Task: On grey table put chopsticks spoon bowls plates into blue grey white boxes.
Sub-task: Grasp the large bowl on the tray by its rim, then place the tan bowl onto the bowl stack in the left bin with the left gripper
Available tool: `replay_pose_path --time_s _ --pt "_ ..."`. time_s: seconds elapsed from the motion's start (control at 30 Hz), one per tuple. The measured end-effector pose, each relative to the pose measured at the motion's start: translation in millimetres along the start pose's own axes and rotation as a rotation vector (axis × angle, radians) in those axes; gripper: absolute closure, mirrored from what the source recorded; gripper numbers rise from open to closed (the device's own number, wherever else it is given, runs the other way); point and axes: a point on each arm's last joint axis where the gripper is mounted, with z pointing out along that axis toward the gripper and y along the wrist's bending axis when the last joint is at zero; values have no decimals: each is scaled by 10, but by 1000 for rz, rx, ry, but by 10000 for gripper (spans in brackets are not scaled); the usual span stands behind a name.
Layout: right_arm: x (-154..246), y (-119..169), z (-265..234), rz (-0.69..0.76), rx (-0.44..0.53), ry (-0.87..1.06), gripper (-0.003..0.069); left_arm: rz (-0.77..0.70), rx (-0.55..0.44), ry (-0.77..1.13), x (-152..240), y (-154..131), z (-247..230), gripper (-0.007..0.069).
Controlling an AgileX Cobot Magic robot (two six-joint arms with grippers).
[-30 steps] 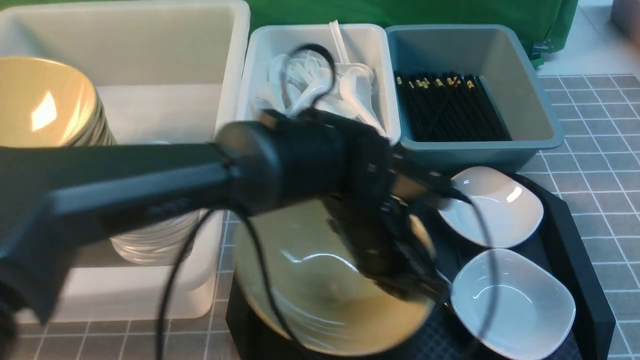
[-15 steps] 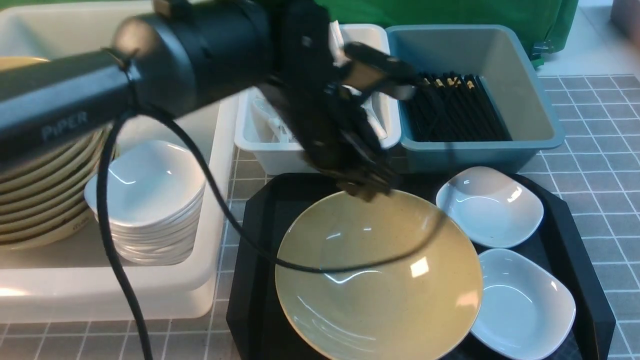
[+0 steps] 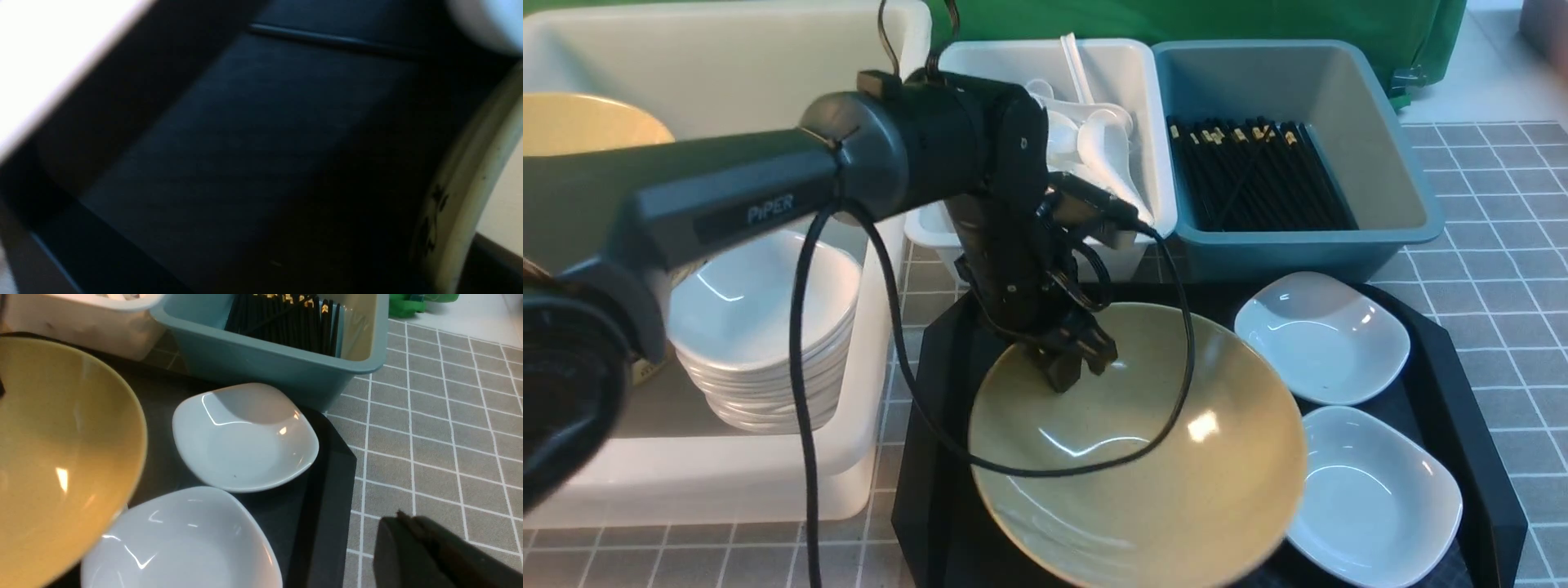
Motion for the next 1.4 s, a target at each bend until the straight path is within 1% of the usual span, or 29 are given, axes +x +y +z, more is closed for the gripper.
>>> replay_pose_path --time_s 0.1,0.2,0.23,0.33,0.4,0.47,0.5,0.53,0.6,0.67,0.7,0.73,0.77,0.83,0.87,0.93,1.03,1.07,1.13,1.17,1.2,1.23,1.27,1.3,1.37,1.4 --pt "0 0 0 1 0 0 623 -24 69 -63 2 50 -191 611" --pt "0 0 0 4 0 0 623 -32 116 -134 29 136 -409 618" --pt "0 0 0 4 0 0 623 -30 124 -208 74 260 -627 617" --pt "0 0 0 6 0 0 623 -89 158 -398 243 484 -1208 617" --pt "0 0 0 7 0 -1 623 -146 158 -567 427 614 -1685 617" --pt "0 0 0 7 0 -1 623 -197 132 -663 598 753 -1967 617" --pt "0 0 0 9 0 -1 623 -264 78 -785 860 880 -2338 617" --pt "0 0 0 14 0 -1 623 -317 25 -836 1041 1003 -2507 618" --pt "-1 0 0 19 0 -1 623 -418 -78 -909 1379 1160 -2785 618" --pt "-3 -1 0 22 1 -4 623 -583 -203 -951 1806 1391 -2991 618" --pt "-3 -1 0 22 1 -4 623 -599 -216 -954 1850 1408 -3010 618" --pt "-6 -1 0 26 1 -6 623 -728 -295 -957 2140 1565 -3060 618" --pt "-6 -1 0 33 1 -7 623 -817 -341 -958 2324 1666 -3065 618" --pt "-6 -1 0 54 1 -7 623 -953 -398 -954 2589 1816 -3008 615" --pt "-6 -1 0 61 1 -7 623 -1008 -421 -939 2700 1882 -2947 613" --pt "-6 1 0 70 0 -7 623 -1066 -458 -895 2832 1967 -2817 606" --pt "-8 11 0 70 -9 -8 623 -1091 -489 -830 2892 2028 -2595 561" --pt "-8 13 0 70 -10 -8 623 -1086 -500 -813 2886 2039 -2528 533" --pt "-8 18 0 69 -15 -8 623 -1064 -538 -801 2858 2065 -2428 442" --pt "-8 18 0 68 -16 -8 623 -1060 -543 -796 2857 2066 -2419 432" --pt "-8 20 0 68 -17 -8 623 -1041 -557 -779 2833 2068 -2370 356" --pt "-9 22 0 67 -18 -8 623 -1030 -559 -766 2816 2060 -2351 301" --pt "-9 22 0 67 -18 -8 623 -1027 -558 -766 2809 2058 -2350 279" --pt "-9 27 0 67 -23 -8 623 -1017 -567 -768 2789 2016 -2378 201" --pt "-9 29 0 66 -24 -9 623 -1008 -587 -788 2777 1935 -2465 137" --pt "-9 29 0 66 -24 -9 623 -999 -603 -803 2772 1879 -2529 117"
